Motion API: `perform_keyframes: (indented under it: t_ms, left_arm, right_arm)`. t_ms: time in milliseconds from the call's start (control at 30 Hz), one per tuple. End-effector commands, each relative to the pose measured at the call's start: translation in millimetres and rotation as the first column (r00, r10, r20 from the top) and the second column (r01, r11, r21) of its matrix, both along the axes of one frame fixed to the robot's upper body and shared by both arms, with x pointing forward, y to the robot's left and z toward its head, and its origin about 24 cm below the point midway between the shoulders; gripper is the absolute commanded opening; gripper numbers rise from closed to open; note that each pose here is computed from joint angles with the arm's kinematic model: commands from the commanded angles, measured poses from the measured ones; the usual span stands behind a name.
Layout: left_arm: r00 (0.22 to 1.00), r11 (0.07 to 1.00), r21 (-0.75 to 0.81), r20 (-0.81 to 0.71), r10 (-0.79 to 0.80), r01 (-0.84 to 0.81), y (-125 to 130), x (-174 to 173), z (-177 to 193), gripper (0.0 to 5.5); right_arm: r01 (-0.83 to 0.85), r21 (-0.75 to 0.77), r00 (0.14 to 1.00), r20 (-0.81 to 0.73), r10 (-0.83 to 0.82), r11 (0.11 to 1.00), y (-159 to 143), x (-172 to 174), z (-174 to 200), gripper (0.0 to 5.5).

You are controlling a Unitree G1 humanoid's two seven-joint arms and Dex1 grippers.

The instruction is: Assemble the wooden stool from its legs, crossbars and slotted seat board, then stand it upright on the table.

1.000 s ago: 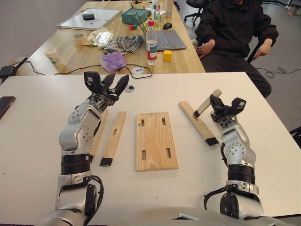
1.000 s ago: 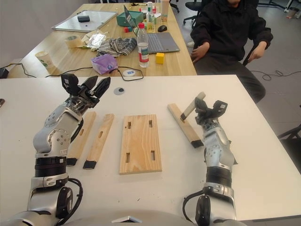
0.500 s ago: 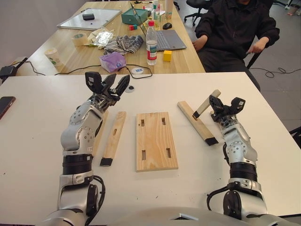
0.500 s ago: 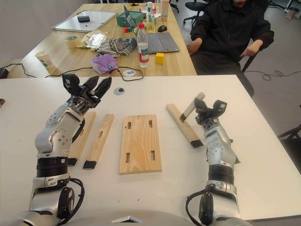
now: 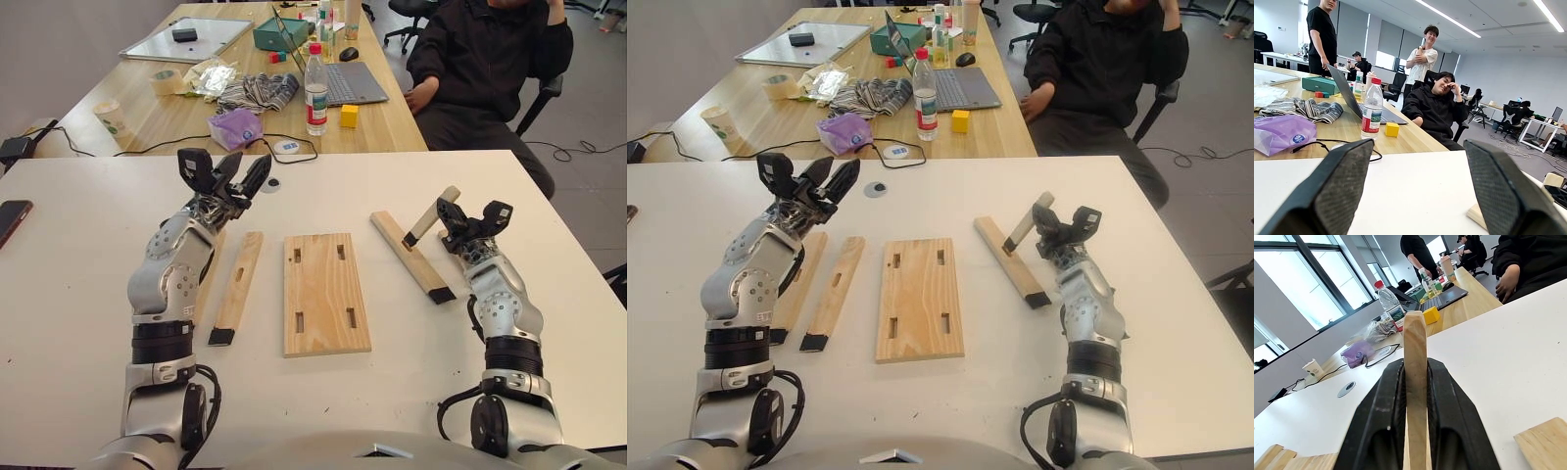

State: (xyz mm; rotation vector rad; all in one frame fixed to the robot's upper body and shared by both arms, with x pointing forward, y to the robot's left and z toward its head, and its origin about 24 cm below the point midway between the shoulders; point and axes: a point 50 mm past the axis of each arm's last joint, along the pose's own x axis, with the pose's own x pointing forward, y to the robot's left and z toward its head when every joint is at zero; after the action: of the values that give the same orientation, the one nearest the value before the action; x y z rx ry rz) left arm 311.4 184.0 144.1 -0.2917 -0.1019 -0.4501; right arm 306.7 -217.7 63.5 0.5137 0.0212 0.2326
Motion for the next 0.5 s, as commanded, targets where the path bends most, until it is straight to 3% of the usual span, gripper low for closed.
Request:
perform_keyframes:
  t_ms: [33, 500]
  left_arm:
    - [1.0, 1.0, 0.005, -0.007, 0.016, -0.016, 0.8, -2.1, -3.2, 3.36]
    - [1.0, 1.0, 0.003, -0.012, 0.024, -0.024, -0.8, -4.2, -6.5, 3.36]
  right_arm:
    - [-0.014, -0.012, 1.0, -0.023, 0.013, 1.0, -1.8, 0.5, 1.5, 0.4]
    - [-0.008, 0.004, 1.0, -0.023, 0.008, 1.0, -7.0, -3.7, 6.0, 0.4]
